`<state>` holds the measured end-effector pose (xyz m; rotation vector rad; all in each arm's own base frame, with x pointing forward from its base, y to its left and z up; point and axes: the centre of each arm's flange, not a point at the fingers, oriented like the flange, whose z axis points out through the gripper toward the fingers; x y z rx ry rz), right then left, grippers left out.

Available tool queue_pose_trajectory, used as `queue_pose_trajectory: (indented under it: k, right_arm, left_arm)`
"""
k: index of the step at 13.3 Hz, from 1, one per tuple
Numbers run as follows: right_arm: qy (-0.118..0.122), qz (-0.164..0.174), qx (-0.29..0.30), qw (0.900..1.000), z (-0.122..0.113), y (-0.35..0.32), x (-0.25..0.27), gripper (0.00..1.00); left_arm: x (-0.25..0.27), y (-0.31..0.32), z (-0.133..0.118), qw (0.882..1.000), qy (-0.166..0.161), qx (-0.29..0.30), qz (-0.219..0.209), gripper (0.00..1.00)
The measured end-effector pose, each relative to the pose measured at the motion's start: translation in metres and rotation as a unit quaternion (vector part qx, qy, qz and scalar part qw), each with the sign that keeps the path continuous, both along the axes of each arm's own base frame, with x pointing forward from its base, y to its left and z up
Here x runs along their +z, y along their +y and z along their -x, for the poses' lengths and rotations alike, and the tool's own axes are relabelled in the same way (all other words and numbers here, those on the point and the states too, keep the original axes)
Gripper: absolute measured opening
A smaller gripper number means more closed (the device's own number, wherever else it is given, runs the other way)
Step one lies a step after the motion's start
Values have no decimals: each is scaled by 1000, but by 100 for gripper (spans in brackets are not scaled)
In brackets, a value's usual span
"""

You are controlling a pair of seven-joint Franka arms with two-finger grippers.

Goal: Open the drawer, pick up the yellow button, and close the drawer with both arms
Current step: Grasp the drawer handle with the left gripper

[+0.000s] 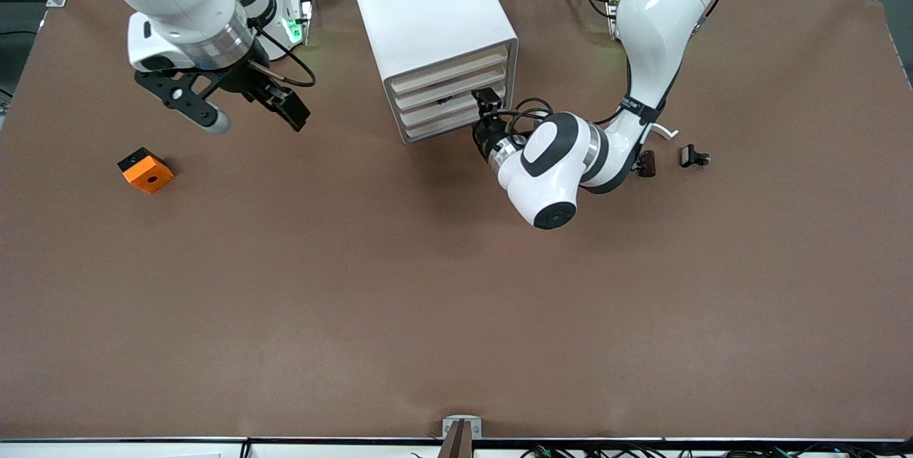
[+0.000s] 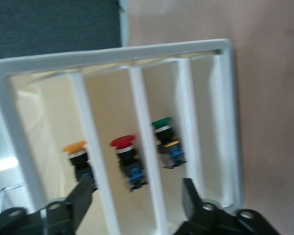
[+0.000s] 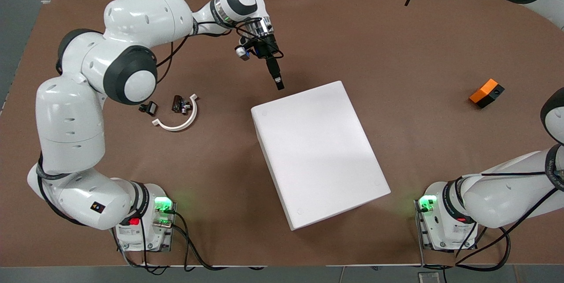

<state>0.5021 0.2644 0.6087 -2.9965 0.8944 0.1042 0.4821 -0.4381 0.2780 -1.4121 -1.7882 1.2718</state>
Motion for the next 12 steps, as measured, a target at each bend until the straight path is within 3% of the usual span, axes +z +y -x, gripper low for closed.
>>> queue_pose_trajectory:
  k: [4, 6, 7, 8, 9, 12]
  right_arm:
    - [16, -24, -24, 999, 5, 11, 0, 100]
    - [22, -23, -36, 999, 12, 26, -4, 100]
    - [28, -24, -43, 998, 16, 37, -7, 100]
    - [37, -29, -49, 998, 19, 46, -11, 100]
    - [45, -34, -52, 997, 21, 51, -14, 100]
    - [56, -39, -57, 996, 18, 54, -21, 100]
  left_arm:
    - [-8, -16, 18, 999, 51, 5, -12, 74]
    - [-15, -28, 29, 998, 62, 0, -19, 70]
    - [-18, -33, 34, 997, 68, -1, -20, 62]
    - [-19, -36, 37, 997, 73, -1, -23, 62]
    - [-18, -38, 39, 997, 78, 1, -25, 55]
    - [-15, -42, 43, 995, 94, 3, -28, 54]
